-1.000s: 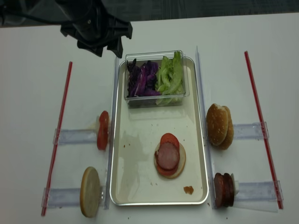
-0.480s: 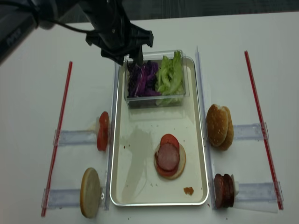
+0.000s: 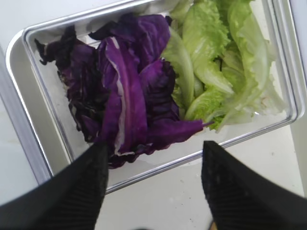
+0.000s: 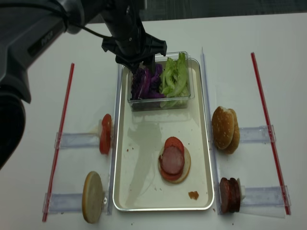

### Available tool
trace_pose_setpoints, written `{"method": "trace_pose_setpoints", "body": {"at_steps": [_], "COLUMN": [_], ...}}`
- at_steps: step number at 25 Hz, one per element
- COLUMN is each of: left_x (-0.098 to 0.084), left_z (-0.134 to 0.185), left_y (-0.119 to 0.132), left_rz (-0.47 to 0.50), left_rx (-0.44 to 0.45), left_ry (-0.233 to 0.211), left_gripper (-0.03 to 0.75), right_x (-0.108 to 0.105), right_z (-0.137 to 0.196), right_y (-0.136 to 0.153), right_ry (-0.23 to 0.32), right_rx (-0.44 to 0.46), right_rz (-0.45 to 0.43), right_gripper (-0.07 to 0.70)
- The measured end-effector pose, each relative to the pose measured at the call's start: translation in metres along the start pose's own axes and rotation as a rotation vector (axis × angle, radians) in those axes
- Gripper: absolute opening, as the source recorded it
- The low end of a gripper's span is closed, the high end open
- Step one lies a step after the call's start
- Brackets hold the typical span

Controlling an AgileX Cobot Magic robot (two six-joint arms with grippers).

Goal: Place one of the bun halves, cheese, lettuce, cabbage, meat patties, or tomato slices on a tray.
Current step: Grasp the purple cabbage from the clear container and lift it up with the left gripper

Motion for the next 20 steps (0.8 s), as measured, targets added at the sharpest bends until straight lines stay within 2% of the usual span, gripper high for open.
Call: {"method": "trace_pose_setpoints", "body": {"at_steps": [9,20], "left_x": [0.001,0.009], "left_z": [-0.007,-0.008], "left_y": [0.026,0.069], "left_rz": [-0.004,-0.045], "left_rx": [-0.004,0.043], "left_ry": [-0.001,0.011], "left_gripper": [0.406,0.389], "right_x": [0.0,0.0], "right_z": [0.0,0.0], "right_y": [0.0,0.0], "right_ry": [0.0,0.0], "right_rx": [0.0,0.0], "right_rz": [0.0,0.0], "right_gripper": [0.328,0.328]}}
Point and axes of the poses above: a point on each arm's last joint axis where the gripper is mounted, y pointing out along that axis toward the gripper, x along the wrist's bending axis when the last joint is at zero, z = x × y, the point moved 1 cm from there along y, pointing out along that axis toward the gripper, and after that the axes turned 7 degrees about -y, right-handed, at the moved point
